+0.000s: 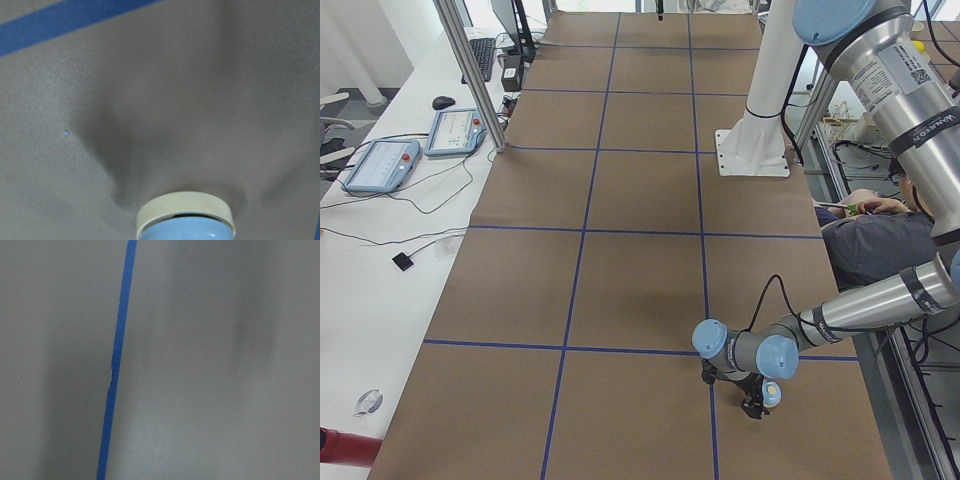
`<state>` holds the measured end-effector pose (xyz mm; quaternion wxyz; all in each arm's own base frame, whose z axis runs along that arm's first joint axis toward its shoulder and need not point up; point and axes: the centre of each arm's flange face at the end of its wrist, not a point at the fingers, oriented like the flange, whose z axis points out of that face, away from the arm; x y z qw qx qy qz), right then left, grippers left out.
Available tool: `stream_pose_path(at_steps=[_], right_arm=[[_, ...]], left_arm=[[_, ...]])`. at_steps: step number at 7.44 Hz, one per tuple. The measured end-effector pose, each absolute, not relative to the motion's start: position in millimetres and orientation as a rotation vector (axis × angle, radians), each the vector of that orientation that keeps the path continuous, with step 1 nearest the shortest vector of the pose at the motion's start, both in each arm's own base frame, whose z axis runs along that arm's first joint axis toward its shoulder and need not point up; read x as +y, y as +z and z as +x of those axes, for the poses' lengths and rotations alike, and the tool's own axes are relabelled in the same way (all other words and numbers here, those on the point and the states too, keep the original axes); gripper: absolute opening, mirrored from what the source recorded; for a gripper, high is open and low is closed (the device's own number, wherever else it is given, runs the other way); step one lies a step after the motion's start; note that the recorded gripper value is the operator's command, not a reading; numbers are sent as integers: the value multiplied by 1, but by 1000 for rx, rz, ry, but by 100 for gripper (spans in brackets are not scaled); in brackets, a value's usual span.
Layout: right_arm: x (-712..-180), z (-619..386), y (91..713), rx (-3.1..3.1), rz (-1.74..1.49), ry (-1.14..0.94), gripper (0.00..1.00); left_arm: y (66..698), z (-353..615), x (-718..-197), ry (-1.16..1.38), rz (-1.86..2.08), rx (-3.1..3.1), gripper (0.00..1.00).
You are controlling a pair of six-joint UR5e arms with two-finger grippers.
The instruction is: Place and press bell with both arms
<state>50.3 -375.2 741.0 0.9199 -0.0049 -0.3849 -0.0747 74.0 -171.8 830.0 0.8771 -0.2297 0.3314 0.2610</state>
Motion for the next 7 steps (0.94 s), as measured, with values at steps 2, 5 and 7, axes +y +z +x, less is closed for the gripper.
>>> stream_pose_path(at_steps=[2, 5, 7], right_arm=[[-375, 50, 741, -791, -10, -154, 100], [-375, 50, 740, -792, -9, -154, 100], [-375, 50, 740, -796, -8, -154, 100]], left_arm=[[830, 76, -173, 549, -479, 691, 98], [828, 83, -177, 559, -476, 692, 98], [827, 88, -180, 569, -475, 693, 98]])
